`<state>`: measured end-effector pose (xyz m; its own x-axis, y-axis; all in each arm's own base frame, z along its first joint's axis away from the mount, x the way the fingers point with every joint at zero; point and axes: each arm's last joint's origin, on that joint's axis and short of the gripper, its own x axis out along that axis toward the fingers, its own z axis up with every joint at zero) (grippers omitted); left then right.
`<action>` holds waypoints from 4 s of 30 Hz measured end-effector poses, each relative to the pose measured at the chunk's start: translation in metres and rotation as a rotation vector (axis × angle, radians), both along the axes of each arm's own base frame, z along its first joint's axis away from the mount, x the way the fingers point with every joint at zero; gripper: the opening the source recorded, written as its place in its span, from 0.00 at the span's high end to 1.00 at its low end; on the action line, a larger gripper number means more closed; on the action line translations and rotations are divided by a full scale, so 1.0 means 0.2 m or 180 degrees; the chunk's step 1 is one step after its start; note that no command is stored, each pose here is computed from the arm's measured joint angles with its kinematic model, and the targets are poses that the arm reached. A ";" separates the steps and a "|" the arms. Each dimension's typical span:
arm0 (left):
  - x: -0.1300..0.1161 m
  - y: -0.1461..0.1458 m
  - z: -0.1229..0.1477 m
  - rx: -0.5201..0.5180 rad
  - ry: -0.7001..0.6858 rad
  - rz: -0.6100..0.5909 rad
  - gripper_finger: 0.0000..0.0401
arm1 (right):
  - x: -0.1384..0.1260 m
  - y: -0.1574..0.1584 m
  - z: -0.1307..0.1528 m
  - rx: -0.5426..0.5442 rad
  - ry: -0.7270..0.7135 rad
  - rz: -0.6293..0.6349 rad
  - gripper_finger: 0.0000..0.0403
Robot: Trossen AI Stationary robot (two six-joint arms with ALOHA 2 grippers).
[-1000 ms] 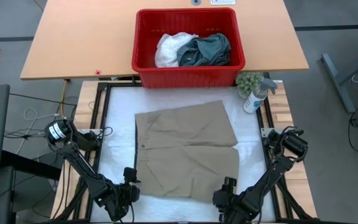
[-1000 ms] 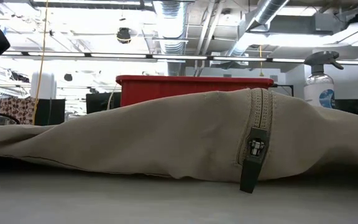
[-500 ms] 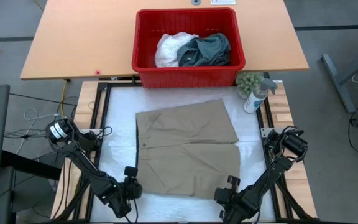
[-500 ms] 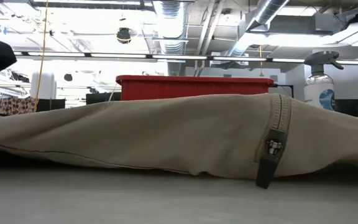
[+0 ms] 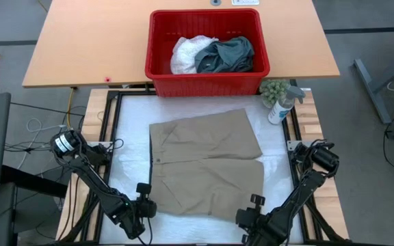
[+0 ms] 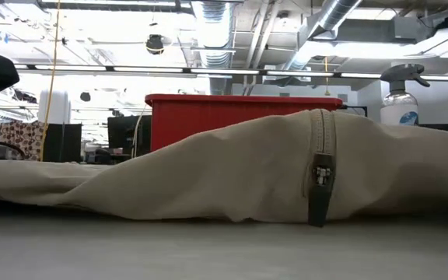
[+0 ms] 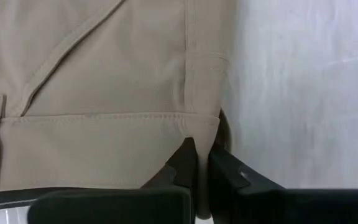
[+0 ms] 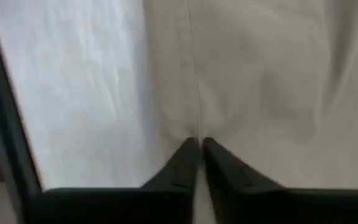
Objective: Fold Laundry from Bin
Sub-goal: Fold the brown short pants in the red bin
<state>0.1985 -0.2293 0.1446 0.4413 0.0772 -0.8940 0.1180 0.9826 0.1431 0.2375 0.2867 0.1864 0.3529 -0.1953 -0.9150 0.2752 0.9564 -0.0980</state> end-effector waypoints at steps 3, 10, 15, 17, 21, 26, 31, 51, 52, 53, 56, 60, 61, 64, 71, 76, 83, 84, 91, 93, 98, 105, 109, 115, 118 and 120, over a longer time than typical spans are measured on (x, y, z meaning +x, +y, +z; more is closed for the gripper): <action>0.00 0.00 0.00 -0.0011 0.0008 -0.0001 0.98 | 0.00 0.02 0.01 0.0094 -0.0014 0.0028 0.61; 0.00 0.00 0.00 -0.0045 0.0007 0.0061 0.98 | -0.06 0.10 0.01 0.0300 -0.0018 0.0241 0.28; 0.00 0.00 0.00 -0.0061 0.0004 0.0091 0.98 | -0.11 0.06 -0.06 0.0153 0.0113 0.0039 0.28; 0.00 0.00 0.00 -0.0062 0.0003 0.0093 0.98 | -0.11 0.04 -0.08 0.0107 0.0143 -0.0019 0.29; 0.00 0.00 0.00 -0.0065 0.0003 0.0100 0.98 | -0.11 0.01 -0.13 0.0133 0.0272 -0.0053 0.31; 0.00 0.00 0.00 -0.0066 0.0003 0.0101 1.00 | -0.12 -0.02 -0.18 0.0175 0.0389 -0.0099 0.41; 0.00 0.00 0.00 -0.0081 0.0023 0.0093 1.00 | -0.10 -0.04 -0.18 0.0212 0.0516 -0.0161 0.70; 0.06 -0.07 0.35 -0.0210 -0.0164 0.0236 1.00 | -0.01 -0.04 0.26 -0.0070 0.0462 -0.0280 0.95; 0.06 -0.07 0.39 -0.0194 -0.0230 0.0253 1.00 | 0.00 -0.06 0.30 -0.0150 0.0436 -0.0306 0.95; 0.06 -0.06 0.43 -0.0177 -0.0297 0.0273 1.00 | 0.01 -0.08 0.34 -0.0227 0.0414 -0.0339 0.95; 0.05 -0.02 0.53 -0.0117 -0.0453 0.0365 1.00 | 0.06 -0.16 0.45 -0.0426 0.0364 -0.0552 0.95; 0.03 0.07 0.60 -0.0102 -0.0478 0.0608 1.00 | 0.15 -0.28 0.51 -0.0372 0.0282 -0.0778 0.95; 0.03 0.10 0.62 -0.0094 -0.0468 0.0686 1.00 | 0.18 -0.31 0.51 -0.0358 0.0274 -0.0898 0.95; 0.02 0.17 0.65 -0.0083 -0.0431 0.0899 1.00 | 0.23 -0.40 0.54 -0.0385 0.0159 -0.1076 0.95; 0.04 0.30 0.69 -0.0006 -0.0381 0.1241 1.00 | 0.34 -0.66 0.62 -0.0423 -0.0103 -0.1639 0.95; 0.08 0.40 0.73 -0.0047 -0.0387 0.1486 1.00 | 0.38 -0.87 0.69 -0.0526 -0.0219 -0.1844 0.95; 0.08 0.60 0.81 -0.0076 -0.0484 0.1908 1.00 | 0.36 -1.14 0.81 -0.0631 -0.0395 -0.2144 0.95; 0.08 0.63 0.82 -0.0049 -0.0475 0.1977 1.00 | 0.35 -1.17 0.83 -0.0640 -0.0399 -0.2173 0.95; 0.11 0.85 0.85 0.0202 -0.0400 0.2276 1.00 | 0.35 -1.38 0.85 -0.0853 -0.0328 -0.2331 0.95; 0.13 0.92 0.85 0.0280 -0.0355 0.2325 1.00 | 0.36 -1.44 0.85 -0.0896 -0.0258 -0.2361 0.95; 0.15 1.09 0.85 0.0449 -0.0234 0.2496 1.00 | 0.37 -1.58 0.82 -0.0979 -0.0117 -0.2476 0.95; 0.18 1.33 0.85 0.0426 -0.0217 0.2706 1.00 | 0.34 -1.78 0.82 -0.1138 0.0059 -0.2601 0.95; 0.19 1.46 0.86 0.0436 -0.0323 0.2761 1.00 | 0.33 -1.88 0.82 -0.1159 0.0113 -0.2685 0.95; 0.20 1.64 0.83 0.0260 -0.0287 0.2897 1.00 | 0.33 -1.98 0.79 -0.1097 0.0221 -0.2674 0.95; 0.21 1.70 0.78 0.0228 -0.0123 0.2920 1.00 | 0.37 -2.02 0.74 -0.1080 0.0324 -0.2589 0.95; 0.23 1.73 0.74 0.0217 -0.0010 0.2915 1.00 | 0.39 -2.05 0.70 -0.1074 0.0445 -0.2537 0.95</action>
<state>0.2441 0.1164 0.2935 0.1840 0.4505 -0.8736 -0.7030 0.6815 0.2033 0.3156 -0.1233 0.3268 -0.1151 -0.6041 -0.7885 0.8135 0.3983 -0.4238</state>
